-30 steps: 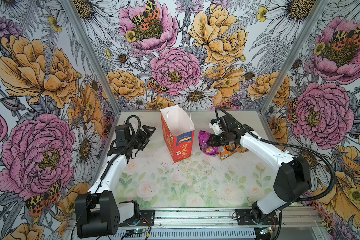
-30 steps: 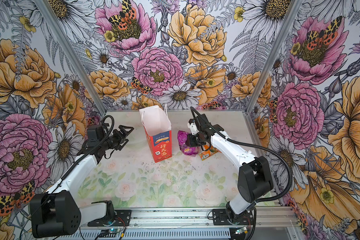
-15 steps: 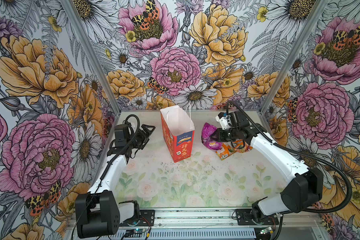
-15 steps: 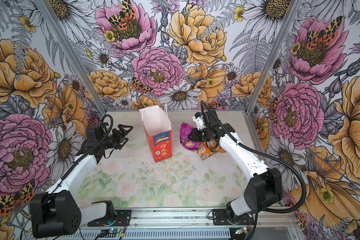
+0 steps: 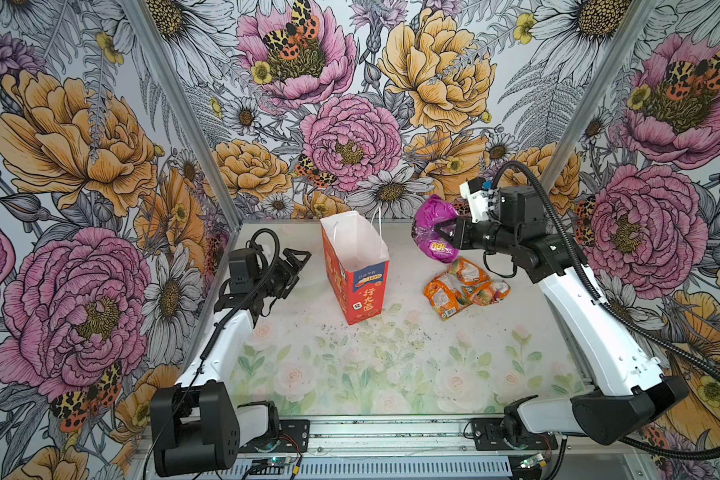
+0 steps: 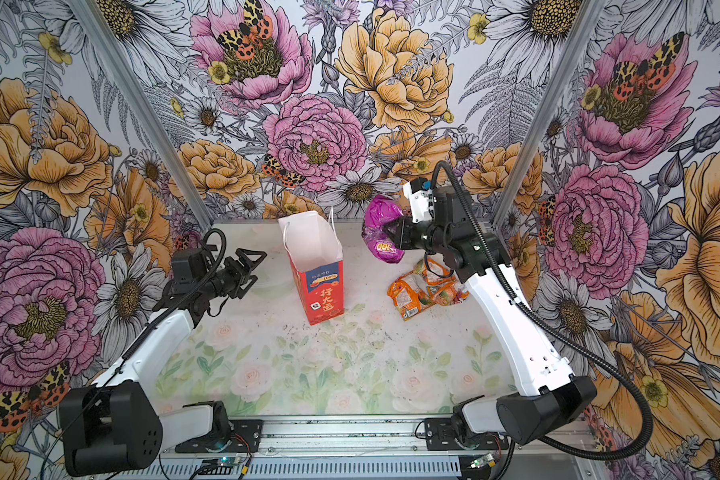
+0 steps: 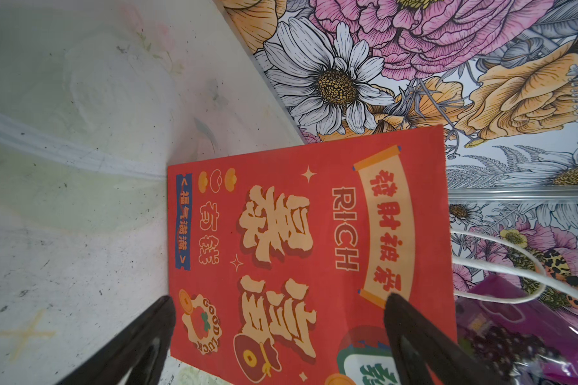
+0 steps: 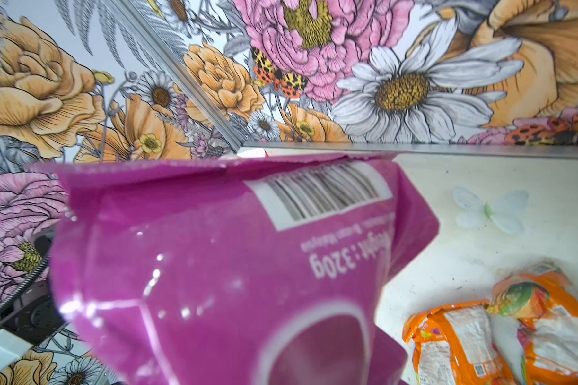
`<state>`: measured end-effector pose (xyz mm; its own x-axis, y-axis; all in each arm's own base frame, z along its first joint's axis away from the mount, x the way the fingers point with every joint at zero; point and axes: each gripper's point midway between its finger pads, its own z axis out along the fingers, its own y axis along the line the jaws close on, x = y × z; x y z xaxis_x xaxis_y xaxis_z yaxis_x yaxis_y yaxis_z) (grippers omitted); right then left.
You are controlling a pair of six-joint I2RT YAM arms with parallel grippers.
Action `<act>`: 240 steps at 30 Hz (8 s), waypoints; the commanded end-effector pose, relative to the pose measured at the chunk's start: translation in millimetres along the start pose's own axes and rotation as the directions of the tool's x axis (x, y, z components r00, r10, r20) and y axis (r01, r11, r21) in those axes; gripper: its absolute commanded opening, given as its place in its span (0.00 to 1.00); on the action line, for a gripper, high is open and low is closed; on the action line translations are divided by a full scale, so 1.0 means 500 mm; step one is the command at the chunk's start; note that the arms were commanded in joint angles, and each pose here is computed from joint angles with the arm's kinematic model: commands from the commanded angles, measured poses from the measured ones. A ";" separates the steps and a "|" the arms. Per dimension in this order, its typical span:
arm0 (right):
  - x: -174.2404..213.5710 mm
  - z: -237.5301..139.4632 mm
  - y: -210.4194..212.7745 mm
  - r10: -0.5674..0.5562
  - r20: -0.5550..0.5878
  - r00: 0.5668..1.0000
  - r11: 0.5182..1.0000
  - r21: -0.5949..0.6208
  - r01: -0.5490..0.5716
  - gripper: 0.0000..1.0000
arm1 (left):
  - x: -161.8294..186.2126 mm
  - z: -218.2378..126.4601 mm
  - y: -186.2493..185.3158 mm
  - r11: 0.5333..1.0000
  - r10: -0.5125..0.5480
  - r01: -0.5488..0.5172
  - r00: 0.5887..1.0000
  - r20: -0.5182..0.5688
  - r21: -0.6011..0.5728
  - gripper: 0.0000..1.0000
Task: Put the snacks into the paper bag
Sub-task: 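Lift the purple pouch with the right gripper and raise it high, then carry the purple pouch with the right gripper over the red bag's opening, then lower the purple pouch into the red bag with the right gripper, then open the right gripper to release the pouch inside the bag, then move the right gripper away from the bag toward the orange packets, then lower the right gripper onto the orange packets and close it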
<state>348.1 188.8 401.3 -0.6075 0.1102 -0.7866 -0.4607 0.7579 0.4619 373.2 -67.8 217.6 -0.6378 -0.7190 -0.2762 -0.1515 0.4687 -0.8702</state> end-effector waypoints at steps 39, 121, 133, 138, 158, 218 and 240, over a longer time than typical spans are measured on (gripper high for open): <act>-0.153 0.160 0.320 -0.170 0.206 0.964 0.898 -0.370 0.237 0.00 | 0.002 -0.012 -0.011 0.999 0.005 -0.006 1.000 0.005 0.040 0.99; 0.068 0.319 0.259 -0.152 -0.114 0.982 0.948 -0.297 0.112 0.28 | 0.000 0.001 0.003 0.999 -0.002 0.003 1.000 -0.010 0.036 0.99; 0.078 0.324 0.261 -0.149 -0.130 0.980 0.946 -0.308 0.103 0.33 | 0.002 0.005 0.009 1.000 -0.007 0.008 1.000 -0.016 0.030 0.99; 0.079 0.321 0.264 -0.150 -0.133 0.980 0.944 -0.315 0.102 0.33 | 0.004 0.004 0.006 0.999 -0.008 0.009 1.000 -0.020 0.034 0.99; 0.108 0.232 0.255 -0.276 -0.190 0.942 0.930 -0.299 0.212 0.38 | 0.006 -0.043 -0.032 0.999 0.024 -0.024 1.000 0.017 0.032 0.99; 0.373 0.158 -0.362 0.258 -0.463 0.848 0.831 0.554 0.050 0.99 | 0.008 -0.061 -0.052 0.998 0.023 -0.025 0.999 0.041 0.049 0.99; 0.438 0.225 -0.475 0.322 -0.552 0.769 0.787 0.608 0.107 0.99 | 0.010 -0.074 -0.067 0.998 0.024 -0.028 0.998 0.057 0.065 0.99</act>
<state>385.0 108.0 68.3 -0.9797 -0.0148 -0.1999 -0.0241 0.9987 0.0445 348.3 -70.3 254.4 -0.6183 -0.7255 -0.3023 -0.0941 0.4502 -0.8880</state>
